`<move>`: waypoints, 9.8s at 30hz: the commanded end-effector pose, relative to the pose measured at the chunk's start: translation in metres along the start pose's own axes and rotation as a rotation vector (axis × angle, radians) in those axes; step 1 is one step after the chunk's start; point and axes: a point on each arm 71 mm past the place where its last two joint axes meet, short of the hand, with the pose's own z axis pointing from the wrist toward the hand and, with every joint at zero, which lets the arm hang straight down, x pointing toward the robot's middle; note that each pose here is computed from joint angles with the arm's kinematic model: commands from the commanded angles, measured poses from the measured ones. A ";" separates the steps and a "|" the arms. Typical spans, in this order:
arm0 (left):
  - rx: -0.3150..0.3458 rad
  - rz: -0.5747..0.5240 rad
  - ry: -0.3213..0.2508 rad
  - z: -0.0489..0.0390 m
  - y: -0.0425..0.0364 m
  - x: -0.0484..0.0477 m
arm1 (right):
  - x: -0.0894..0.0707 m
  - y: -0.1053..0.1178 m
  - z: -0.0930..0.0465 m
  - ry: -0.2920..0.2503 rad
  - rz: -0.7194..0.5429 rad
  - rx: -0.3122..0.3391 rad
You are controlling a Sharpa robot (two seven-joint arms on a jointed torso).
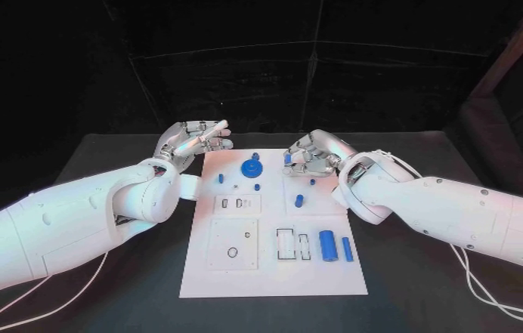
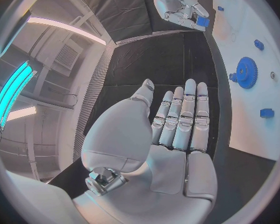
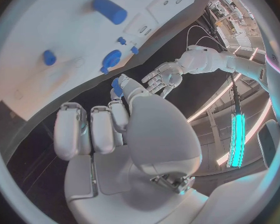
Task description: Assemble the parts on the task board
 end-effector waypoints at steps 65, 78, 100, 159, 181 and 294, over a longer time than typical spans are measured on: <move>0.014 -0.012 0.012 0.0069 -0.0001 0.0043 | 0.109 0.055 0.022 0.353 -0.313 0.012; 0.013 -0.013 0.015 0.0068 -0.0001 0.0047 | 0.109 0.055 0.022 0.337 -0.319 0.010; 0.001 -0.014 0.017 0.0068 0.0008 0.0044 | 0.107 0.057 0.024 0.285 -0.308 0.015; -0.626 0.961 0.423 0.0201 0.0001 0.0102 | -0.059 0.017 -0.009 -0.110 -0.001 -0.131; -0.756 1.184 0.458 0.0305 0.0208 0.0494 | -0.058 0.014 -0.004 -0.094 0.030 -0.089; -0.762 1.227 0.573 0.0407 0.0353 0.0773 | -0.049 0.015 0.006 -0.047 0.036 -0.052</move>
